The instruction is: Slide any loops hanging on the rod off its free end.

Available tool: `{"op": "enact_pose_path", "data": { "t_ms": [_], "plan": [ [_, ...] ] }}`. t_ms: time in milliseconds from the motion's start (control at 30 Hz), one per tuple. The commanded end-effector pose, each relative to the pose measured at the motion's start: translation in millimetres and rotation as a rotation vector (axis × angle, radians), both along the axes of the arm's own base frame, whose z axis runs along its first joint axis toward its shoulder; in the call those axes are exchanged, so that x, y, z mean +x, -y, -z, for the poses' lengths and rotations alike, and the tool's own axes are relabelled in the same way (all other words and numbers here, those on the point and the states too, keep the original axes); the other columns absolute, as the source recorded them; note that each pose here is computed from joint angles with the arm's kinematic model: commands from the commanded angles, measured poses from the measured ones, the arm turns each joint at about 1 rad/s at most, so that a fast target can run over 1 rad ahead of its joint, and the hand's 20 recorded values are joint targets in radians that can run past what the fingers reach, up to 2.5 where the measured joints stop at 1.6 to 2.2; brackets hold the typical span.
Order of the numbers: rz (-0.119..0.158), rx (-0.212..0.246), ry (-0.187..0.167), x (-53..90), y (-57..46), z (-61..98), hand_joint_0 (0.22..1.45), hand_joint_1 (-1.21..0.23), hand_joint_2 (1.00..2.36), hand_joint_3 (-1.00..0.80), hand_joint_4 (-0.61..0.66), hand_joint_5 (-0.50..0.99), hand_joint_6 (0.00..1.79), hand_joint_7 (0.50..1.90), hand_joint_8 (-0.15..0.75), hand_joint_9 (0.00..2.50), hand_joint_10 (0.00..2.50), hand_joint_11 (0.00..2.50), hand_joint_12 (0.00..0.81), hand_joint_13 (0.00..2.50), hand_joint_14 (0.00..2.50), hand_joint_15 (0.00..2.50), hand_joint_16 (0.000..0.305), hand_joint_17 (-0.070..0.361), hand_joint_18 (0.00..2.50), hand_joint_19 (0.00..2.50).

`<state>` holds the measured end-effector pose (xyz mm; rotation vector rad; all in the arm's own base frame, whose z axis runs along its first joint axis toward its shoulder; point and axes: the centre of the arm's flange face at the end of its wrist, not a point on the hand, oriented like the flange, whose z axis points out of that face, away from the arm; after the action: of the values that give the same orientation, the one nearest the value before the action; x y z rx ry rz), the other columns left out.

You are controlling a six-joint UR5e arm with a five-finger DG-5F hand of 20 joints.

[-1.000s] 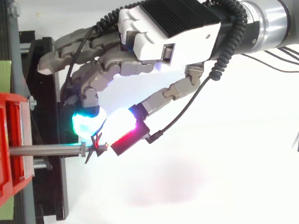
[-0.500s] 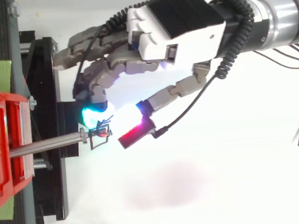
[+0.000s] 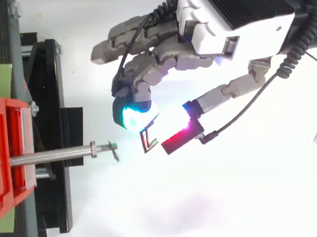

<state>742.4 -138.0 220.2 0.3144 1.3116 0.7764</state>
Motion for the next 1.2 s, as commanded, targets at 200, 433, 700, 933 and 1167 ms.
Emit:
{"op": "enact_pose_path", "data": {
  "t_ms": [200, 433, 700, 933, 1167],
  "plan": [
    [0.007, 0.008, -0.015, -1.9, -0.1, -3.4, 0.6, -0.68, 1.02, -0.11, 0.07, -0.21, 0.93, 0.69, 0.245, 0.65, 0.01, 0.42, 0.348, 0.45, 0.01, 0.16, 0.05, 0.113, 0.35, 0.18],
    [0.021, 0.043, -0.082, -6.4, 3.8, 4.6, 0.57, -0.63, 1.02, -0.19, 0.1, -0.2, 0.92, 0.77, 0.256, 0.66, 0.01, 0.42, 0.352, 0.44, 0.01, 0.17, 0.052, 0.116, 0.35, 0.19],
    [0.047, 0.161, -0.199, -15.3, 7.7, 9.8, 0.56, -0.57, 1.01, -0.3, 0.11, -0.18, 0.92, 0.83, 0.256, 0.67, 0.01, 0.42, 0.354, 0.45, 0.01, 0.18, 0.052, 0.116, 0.34, 0.2],
    [0.083, 0.295, -0.29, -27.2, 12.1, -4.2, 0.56, -0.57, 1.02, -0.28, 0.11, -0.17, 0.91, 0.86, 0.258, 0.67, 0.01, 0.43, 0.353, 0.45, 0.01, 0.17, 0.052, 0.116, 0.34, 0.2],
    [0.126, 0.353, -0.341, -34.2, 12.3, -10.5, 0.6, -0.68, 1.02, -0.19, 0.03, -0.18, 0.93, 0.84, 0.255, 0.66, 0.02, 0.43, 0.351, 0.45, 0.01, 0.18, 0.051, 0.115, 0.35, 0.19]
  ]
}}
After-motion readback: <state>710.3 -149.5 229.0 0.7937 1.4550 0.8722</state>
